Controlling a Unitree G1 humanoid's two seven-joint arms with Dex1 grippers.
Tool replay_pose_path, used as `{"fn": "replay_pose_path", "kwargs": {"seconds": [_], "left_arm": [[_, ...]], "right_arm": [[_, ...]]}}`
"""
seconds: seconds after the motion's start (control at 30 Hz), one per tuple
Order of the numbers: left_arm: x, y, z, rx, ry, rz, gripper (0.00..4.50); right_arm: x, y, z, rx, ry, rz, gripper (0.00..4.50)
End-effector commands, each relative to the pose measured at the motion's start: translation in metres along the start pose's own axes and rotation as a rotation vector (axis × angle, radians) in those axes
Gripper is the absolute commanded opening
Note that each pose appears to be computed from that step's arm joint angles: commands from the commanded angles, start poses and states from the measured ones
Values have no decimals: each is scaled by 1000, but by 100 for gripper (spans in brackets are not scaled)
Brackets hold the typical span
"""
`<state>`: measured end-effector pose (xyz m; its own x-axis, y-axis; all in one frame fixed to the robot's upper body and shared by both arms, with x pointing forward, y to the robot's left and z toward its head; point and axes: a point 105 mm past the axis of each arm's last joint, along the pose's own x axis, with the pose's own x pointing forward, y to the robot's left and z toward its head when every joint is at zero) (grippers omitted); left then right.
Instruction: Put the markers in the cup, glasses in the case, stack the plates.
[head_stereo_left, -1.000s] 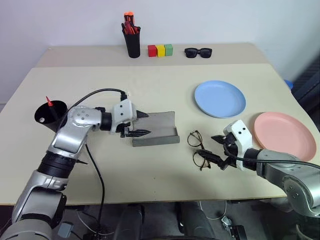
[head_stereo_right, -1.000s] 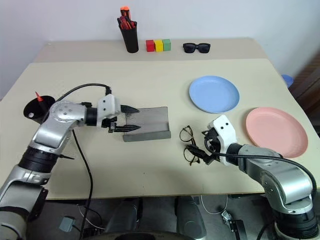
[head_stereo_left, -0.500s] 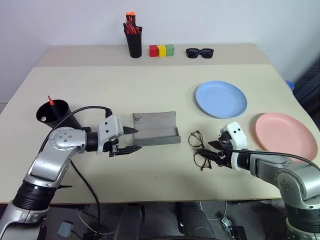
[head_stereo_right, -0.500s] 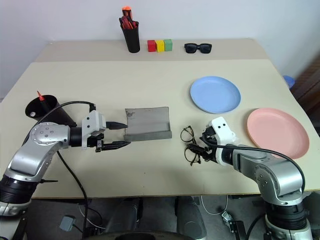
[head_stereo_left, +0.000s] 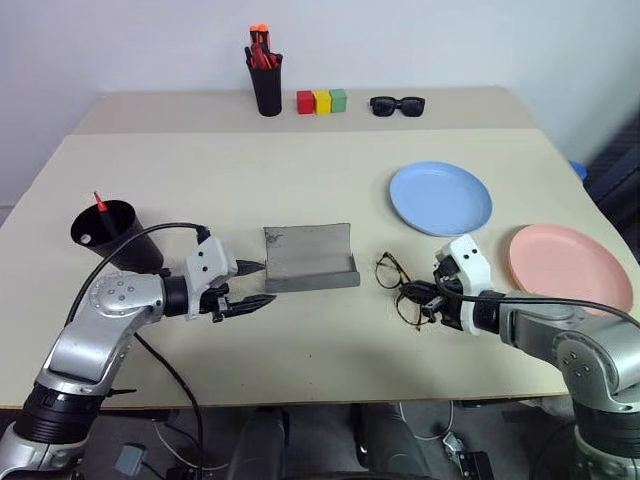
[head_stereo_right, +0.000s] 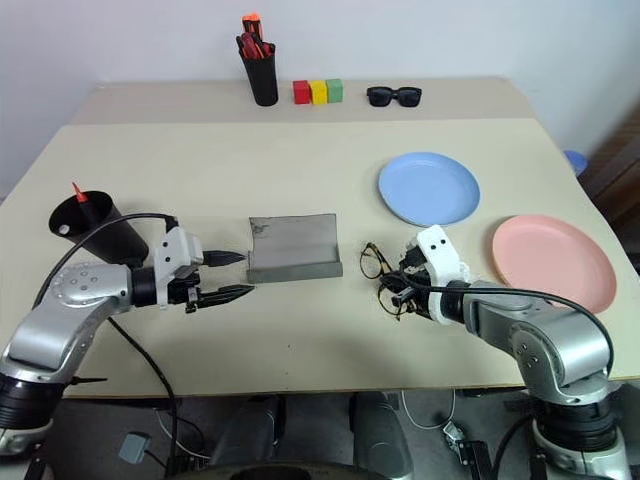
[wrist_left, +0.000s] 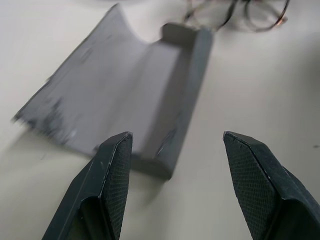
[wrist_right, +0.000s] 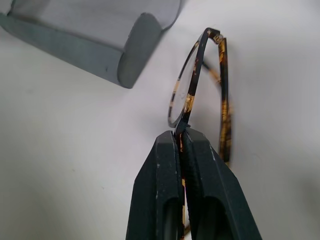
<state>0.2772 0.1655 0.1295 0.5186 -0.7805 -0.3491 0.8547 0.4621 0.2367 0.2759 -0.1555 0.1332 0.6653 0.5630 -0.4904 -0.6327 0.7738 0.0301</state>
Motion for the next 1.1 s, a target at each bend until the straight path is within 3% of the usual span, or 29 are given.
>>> {"fn": "replay_pose_path", "kwargs": {"seconds": [0.03,0.13,0.37,0.53,0.7,0.93,1.03,1.1], "left_arm": [[-20,12,-2,-9,9,100,297],[-30,15,-13,-34,38,145,297],[-30,20,-20,-56,35,171,297],[-32,17,-19,-67,23,188,297],[-35,12,-23,-64,40,195,297],[-34,12,-20,-57,38,196,297],[-31,15,-16,-49,26,195,297],[-30,20,-11,-51,4,207,297]], "right_arm": [[-12,32,50,-269,-136,142,4],[-6,53,77,-475,-169,295,4],[54,64,106,-610,-182,492,4],[93,59,102,-671,-122,591,4],[97,64,86,-725,-54,719,4],[104,55,78,-738,-10,720,4],[105,53,82,-746,-30,701,85],[105,51,92,-746,-78,651,186]]}}
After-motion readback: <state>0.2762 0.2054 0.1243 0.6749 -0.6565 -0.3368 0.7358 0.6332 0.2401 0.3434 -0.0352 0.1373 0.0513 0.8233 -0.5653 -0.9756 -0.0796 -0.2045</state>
